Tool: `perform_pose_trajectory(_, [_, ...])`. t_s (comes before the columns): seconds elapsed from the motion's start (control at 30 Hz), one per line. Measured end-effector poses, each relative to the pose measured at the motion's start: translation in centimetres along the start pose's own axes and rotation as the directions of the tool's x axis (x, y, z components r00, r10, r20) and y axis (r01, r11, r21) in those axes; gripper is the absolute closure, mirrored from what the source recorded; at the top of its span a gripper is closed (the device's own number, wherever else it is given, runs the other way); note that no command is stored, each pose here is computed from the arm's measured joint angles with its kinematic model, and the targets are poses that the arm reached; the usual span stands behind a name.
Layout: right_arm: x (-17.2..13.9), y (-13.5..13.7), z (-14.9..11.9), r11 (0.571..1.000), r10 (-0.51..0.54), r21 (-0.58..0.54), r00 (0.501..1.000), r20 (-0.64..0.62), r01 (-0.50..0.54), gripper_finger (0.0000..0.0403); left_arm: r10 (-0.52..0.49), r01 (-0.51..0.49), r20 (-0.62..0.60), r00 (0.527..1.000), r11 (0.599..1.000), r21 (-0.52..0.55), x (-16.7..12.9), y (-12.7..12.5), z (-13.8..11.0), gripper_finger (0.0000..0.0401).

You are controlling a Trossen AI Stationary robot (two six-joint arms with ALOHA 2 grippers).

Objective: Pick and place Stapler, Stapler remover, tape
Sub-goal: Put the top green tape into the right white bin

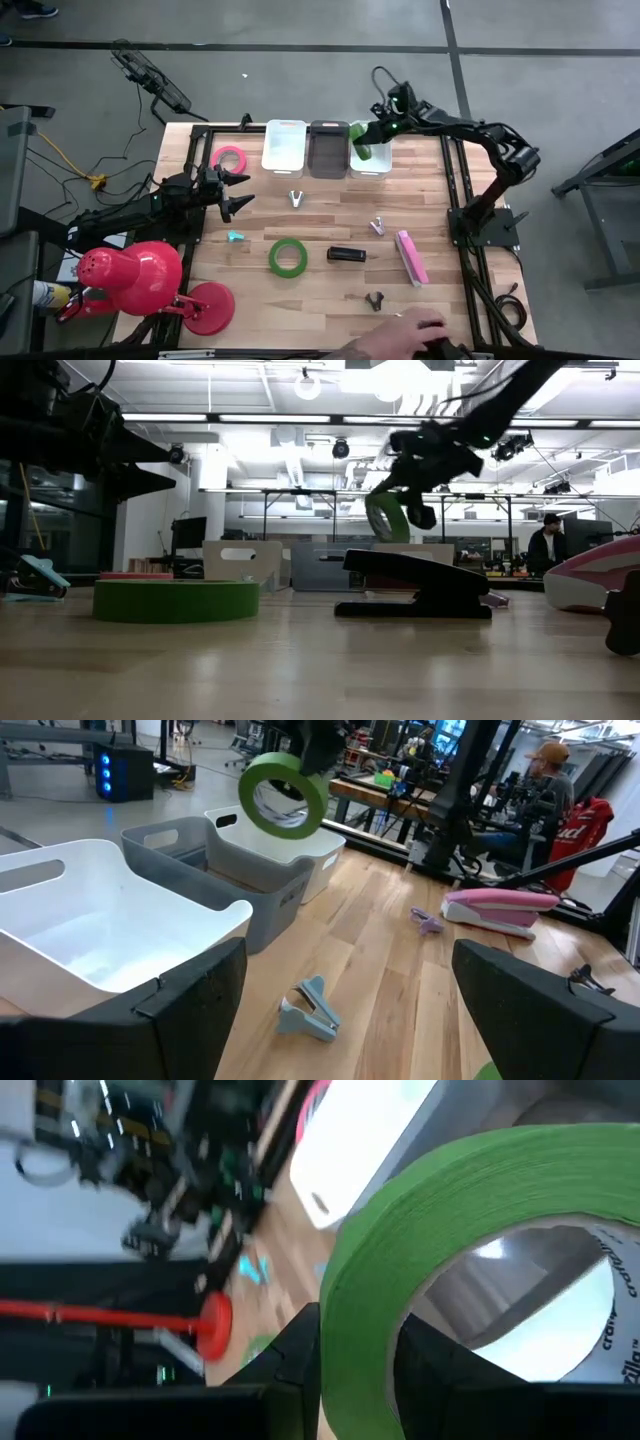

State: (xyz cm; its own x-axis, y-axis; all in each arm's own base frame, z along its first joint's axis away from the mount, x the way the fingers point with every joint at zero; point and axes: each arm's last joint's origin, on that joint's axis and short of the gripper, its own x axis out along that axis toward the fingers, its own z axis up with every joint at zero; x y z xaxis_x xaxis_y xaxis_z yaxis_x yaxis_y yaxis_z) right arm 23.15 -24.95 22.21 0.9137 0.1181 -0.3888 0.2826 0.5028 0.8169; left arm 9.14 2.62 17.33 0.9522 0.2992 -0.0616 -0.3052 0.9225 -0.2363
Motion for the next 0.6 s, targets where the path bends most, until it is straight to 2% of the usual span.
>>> perform_pose_trajectory(0.13, [-1.4,-1.0,-1.1,0.999,0.028,0.025,0.994,0.108,-0.031,0.0324,0.000,0.000,0.000,1.000,1.000,0.000,0.0,0.0,0.0,0.0052])
perform_pose_trajectory(0.33, [-3.1,-2.6,-3.8,0.992,0.103,0.055,0.974,0.204,-0.116,0.0324,0.000,0.000,0.000,1.000,1.000,0.000,0.0,0.0,0.0,0.0052])
perform_pose_trajectory(0.5, [-4.4,-4.4,-6.1,0.982,0.141,0.091,0.959,0.246,-0.168,0.0324,0.000,0.000,0.000,1.000,1.000,0.000,0.0,0.0,0.0,0.0052])
perform_pose_trajectory(0.6, [-5.1,-5.0,-7.0,0.979,0.165,0.077,0.952,0.257,-0.190,0.0324,0.000,0.000,0.000,1.000,1.000,0.000,0.0,0.0,0.0,0.0052])
